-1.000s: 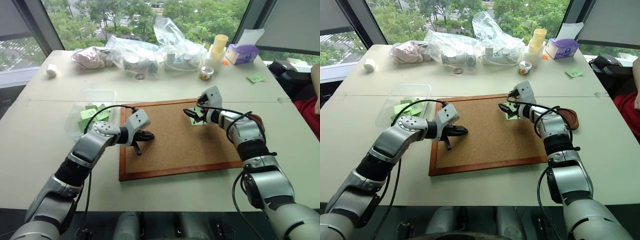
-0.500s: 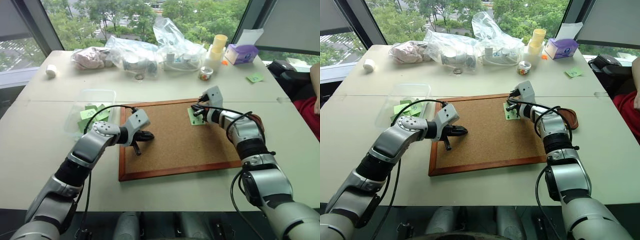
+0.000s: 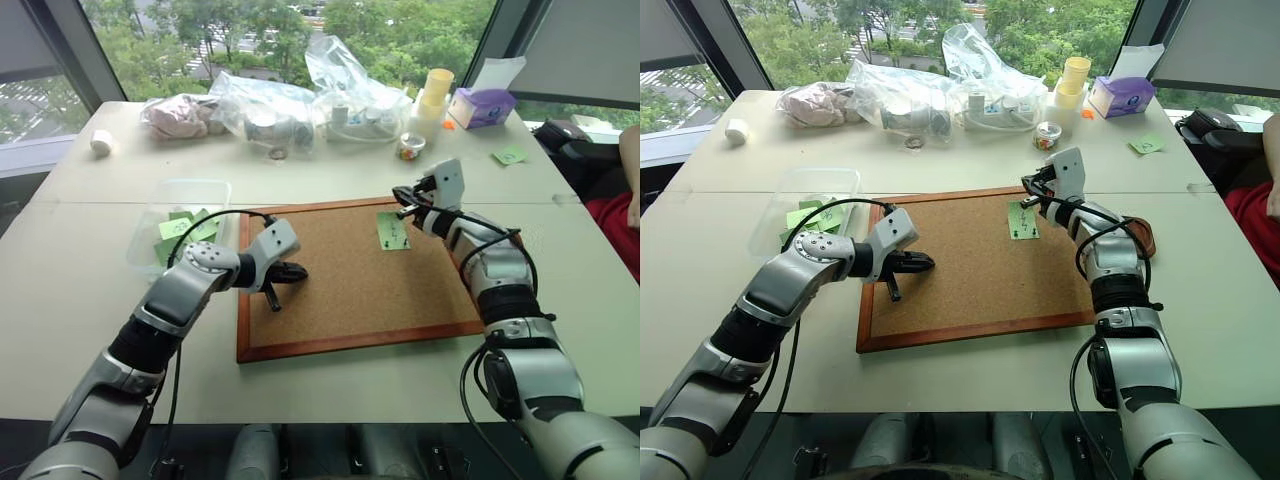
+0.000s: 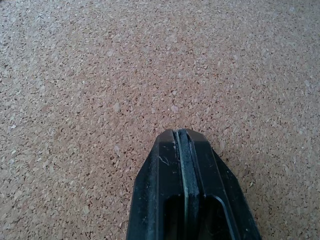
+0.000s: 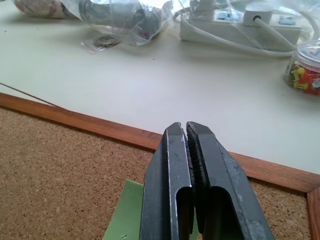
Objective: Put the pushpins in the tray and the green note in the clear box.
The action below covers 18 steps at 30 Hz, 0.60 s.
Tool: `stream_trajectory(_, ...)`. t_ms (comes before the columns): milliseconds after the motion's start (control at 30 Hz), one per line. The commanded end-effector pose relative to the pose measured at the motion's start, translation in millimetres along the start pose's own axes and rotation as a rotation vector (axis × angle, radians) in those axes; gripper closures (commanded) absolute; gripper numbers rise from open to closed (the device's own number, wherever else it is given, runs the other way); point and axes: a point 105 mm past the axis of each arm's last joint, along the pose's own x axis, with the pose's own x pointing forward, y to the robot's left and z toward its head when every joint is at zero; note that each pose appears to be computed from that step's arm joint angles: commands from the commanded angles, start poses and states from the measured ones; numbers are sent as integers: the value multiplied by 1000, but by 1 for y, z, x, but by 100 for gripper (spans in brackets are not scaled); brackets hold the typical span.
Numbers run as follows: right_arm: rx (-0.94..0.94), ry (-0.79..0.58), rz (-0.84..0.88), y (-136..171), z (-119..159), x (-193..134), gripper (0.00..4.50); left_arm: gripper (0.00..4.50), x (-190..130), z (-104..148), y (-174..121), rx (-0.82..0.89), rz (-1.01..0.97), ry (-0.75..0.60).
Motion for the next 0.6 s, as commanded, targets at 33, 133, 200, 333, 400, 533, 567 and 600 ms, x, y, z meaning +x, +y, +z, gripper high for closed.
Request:
stream_trajectory(33,30,-89,-30,-6,24,-3,448,450,7,-11,-9,-14,-40,43)
stream_trajectory(133,67,-123,-85,-19,32,-13,448,450,6,-11,-10,-14,-42,40)
stream_trajectory(200,74,-152,-137,-31,39,-26,448,450,5,-12,-11,-17,-41,42)
stream_trajectory(333,16,-136,-304,-63,42,-68,448,450,3,-13,-13,-18,-43,39)
stream_trajectory(400,-73,-86,-427,-80,32,-95,448,450,3,-12,-16,-19,-41,19)
stream_trajectory(533,-122,-18,-474,-79,16,-114,448,450,-1,-10,-17,-18,-36,-15)
stream_trajectory(567,-83,10,-504,-84,7,-120,448,450,-1,-8,-15,2,-44,-21)
stream_trajectory(600,-53,28,-526,-87,1,-124,448,450,-1,-6,-14,17,-50,-23)
